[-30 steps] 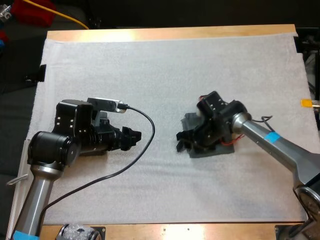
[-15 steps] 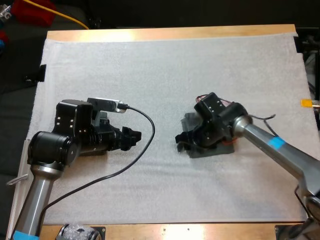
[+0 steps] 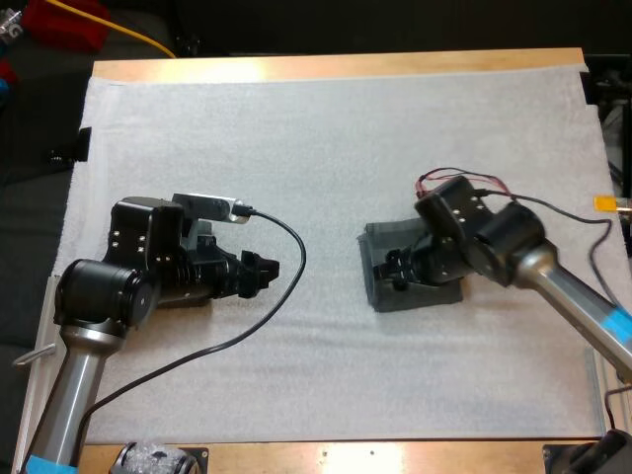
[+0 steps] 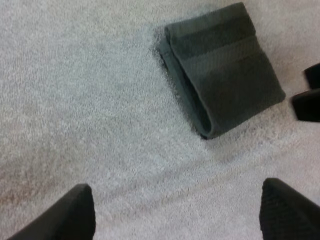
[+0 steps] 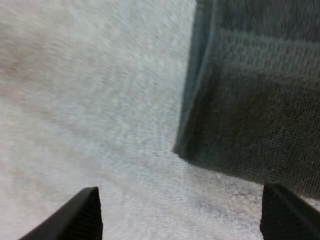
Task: Pick towel from pile, fold and stack
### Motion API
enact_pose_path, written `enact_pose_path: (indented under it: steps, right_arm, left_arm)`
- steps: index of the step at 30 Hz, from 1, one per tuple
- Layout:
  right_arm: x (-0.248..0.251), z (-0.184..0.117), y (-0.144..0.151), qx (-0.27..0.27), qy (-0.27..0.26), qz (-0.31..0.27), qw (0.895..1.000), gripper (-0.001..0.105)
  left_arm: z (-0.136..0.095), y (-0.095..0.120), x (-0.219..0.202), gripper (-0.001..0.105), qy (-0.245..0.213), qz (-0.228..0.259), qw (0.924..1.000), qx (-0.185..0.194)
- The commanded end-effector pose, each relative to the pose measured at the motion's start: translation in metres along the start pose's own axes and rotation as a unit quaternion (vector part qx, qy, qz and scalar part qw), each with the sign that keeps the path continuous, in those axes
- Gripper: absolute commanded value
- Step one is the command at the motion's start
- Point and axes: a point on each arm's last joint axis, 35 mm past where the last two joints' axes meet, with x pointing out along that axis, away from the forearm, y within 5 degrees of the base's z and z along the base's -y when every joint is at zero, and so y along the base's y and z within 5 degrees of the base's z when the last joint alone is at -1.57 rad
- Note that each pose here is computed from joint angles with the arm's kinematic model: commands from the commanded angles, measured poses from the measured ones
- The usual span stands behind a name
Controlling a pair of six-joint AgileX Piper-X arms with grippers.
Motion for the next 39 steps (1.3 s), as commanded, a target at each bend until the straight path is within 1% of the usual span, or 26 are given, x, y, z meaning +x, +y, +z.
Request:
enact_pose_path:
  steps: [1,6,11,19,23,30,33,35,38,39]
  right_arm:
    - [-0.015,0.000,0.002,-0.008,-0.020,-0.001,1.000,0.064]
    - [-0.049,-0.006,0.008,-0.003,-0.070,-0.003,0.998,0.064]
    - [-0.082,-0.015,0.014,0.002,-0.118,-0.013,0.993,0.064]
    - [-0.117,-0.036,0.018,0.003,-0.148,-0.024,0.989,0.064]
    - [-0.126,-0.039,0.020,0.002,-0.166,-0.022,0.986,0.064]
    - [-0.127,-0.039,0.020,0.001,-0.167,-0.021,0.986,0.064]
    - [-0.127,-0.039,0.020,0.001,-0.168,-0.021,0.986,0.064]
    - [-0.127,-0.039,0.020,0.001,-0.171,-0.021,0.985,0.064]
    - [-0.128,-0.037,0.020,-0.001,-0.177,-0.019,0.984,0.064]
    - [-0.128,-0.037,0.021,-0.001,-0.179,-0.018,0.984,0.064]
  left_arm:
    - [-0.001,-0.002,-0.002,0.066,0.004,-0.003,1.0000,0.002]
    - [-0.003,-0.001,-0.002,0.066,0.011,-0.002,0.9999,-0.002]
    - [-0.004,-0.001,-0.002,0.066,0.017,-0.002,0.9999,-0.004]
    - [-0.004,-0.001,-0.002,0.066,0.017,-0.005,0.9998,-0.004]
    - [-0.004,-0.002,-0.002,0.066,0.019,-0.010,0.9998,-0.004]
    - [-0.002,-0.002,-0.002,0.066,0.008,-0.014,0.9999,0.002]
    - [0.002,-0.003,0.003,0.066,0.002,-0.031,0.9995,0.008]
    - [0.004,-0.001,0.010,0.066,0.003,-0.055,0.9984,0.010]
    - [0.003,0.005,0.026,0.072,0.020,-0.085,0.9961,-0.006]
    - [0.003,0.007,0.031,0.072,0.025,-0.093,0.9953,-0.012]
